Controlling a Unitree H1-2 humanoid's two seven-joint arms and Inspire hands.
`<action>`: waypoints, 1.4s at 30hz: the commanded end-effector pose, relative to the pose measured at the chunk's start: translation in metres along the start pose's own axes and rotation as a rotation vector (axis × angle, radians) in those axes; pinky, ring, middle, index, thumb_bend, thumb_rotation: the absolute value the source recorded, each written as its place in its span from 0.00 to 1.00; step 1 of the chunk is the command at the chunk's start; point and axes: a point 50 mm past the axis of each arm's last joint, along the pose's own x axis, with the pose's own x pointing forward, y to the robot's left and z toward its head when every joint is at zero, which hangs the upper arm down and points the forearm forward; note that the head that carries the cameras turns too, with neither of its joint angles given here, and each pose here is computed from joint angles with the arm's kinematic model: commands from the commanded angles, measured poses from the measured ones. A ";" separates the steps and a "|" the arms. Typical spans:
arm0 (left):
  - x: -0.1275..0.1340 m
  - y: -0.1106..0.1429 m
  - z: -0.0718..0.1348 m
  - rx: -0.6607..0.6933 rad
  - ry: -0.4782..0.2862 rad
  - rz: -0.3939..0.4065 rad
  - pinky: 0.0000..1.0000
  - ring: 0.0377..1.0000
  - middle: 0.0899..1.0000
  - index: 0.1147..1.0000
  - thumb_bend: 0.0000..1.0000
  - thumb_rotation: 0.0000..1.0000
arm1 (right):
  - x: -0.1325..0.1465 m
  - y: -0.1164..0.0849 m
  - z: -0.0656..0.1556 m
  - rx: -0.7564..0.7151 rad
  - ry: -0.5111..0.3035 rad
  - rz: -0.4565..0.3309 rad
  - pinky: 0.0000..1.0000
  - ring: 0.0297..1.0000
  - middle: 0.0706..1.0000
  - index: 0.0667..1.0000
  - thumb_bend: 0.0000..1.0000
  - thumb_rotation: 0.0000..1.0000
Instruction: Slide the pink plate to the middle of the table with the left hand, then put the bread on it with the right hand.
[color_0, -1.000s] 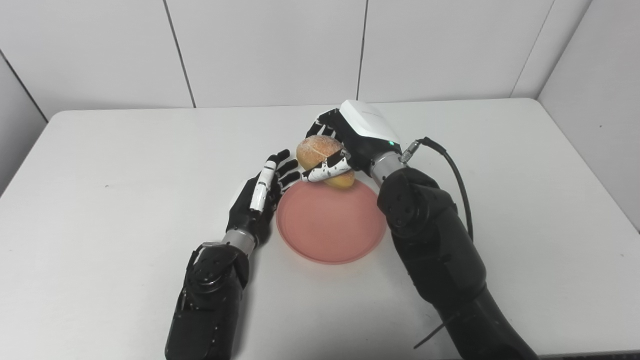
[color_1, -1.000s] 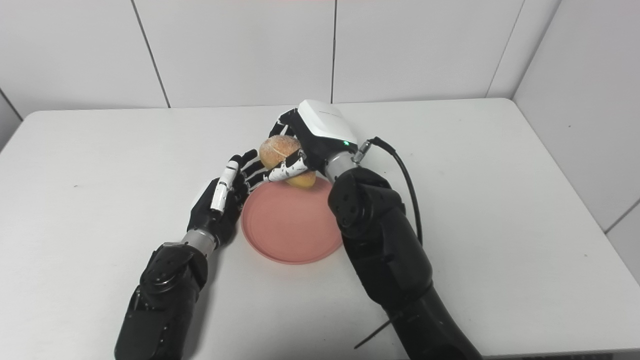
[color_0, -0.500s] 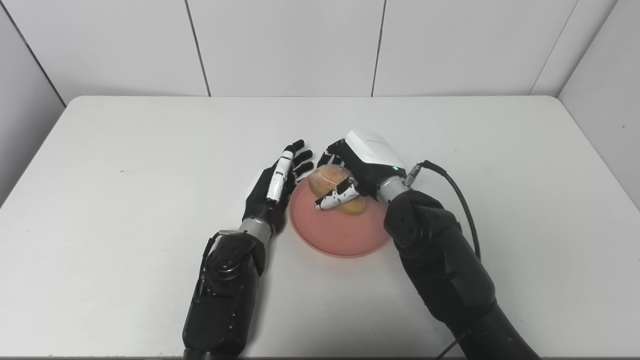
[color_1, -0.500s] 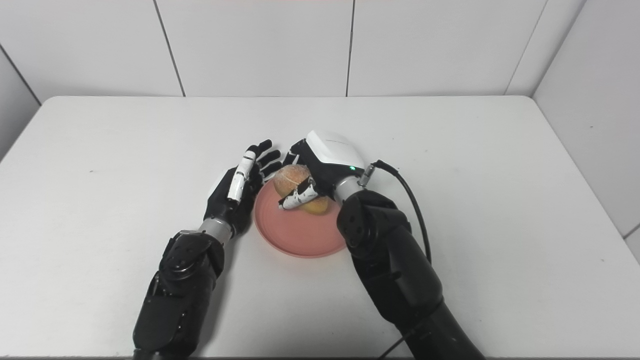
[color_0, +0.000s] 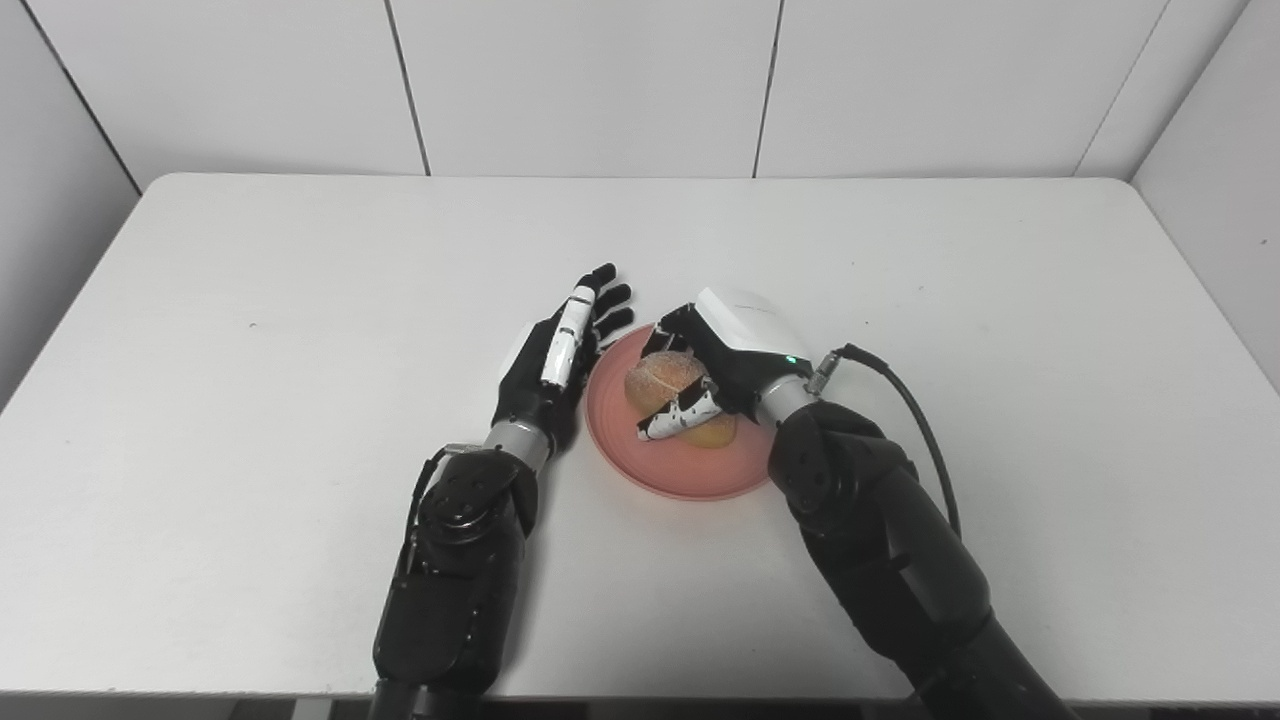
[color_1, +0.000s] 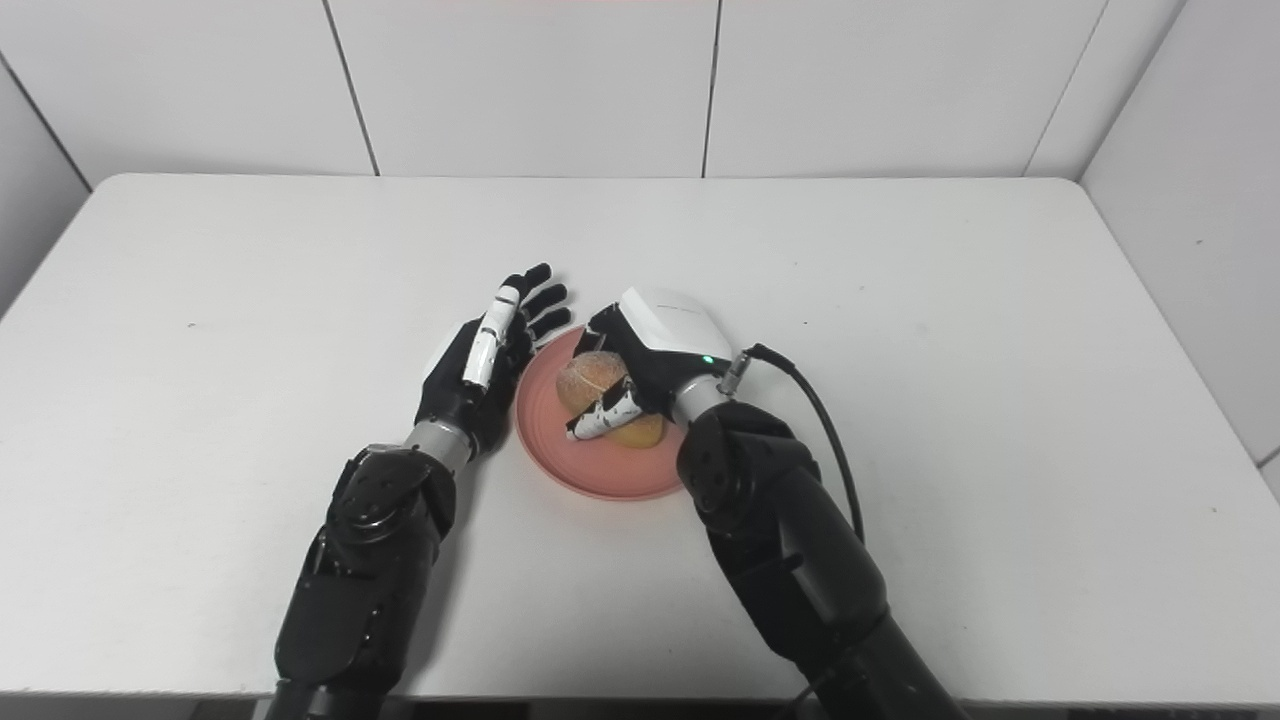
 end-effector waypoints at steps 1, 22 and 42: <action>0.003 -0.002 0.003 0.017 0.013 0.002 0.87 0.89 0.89 0.88 0.32 1.00 | 0.004 -0.014 0.006 -0.024 -0.017 -0.026 0.34 0.40 0.47 0.45 0.50 0.14; 0.003 -0.001 0.004 0.012 0.020 0.001 0.88 0.89 0.90 0.89 0.33 1.00 | -0.020 -0.047 0.025 -0.103 -0.031 0.043 0.45 0.55 0.60 0.62 0.69 0.31; 0.002 0.003 0.004 0.004 0.030 -0.002 0.90 0.91 0.90 0.90 0.34 1.00 | -0.032 -0.078 0.031 -0.052 -0.007 -0.042 0.39 0.53 0.68 0.89 1.00 0.53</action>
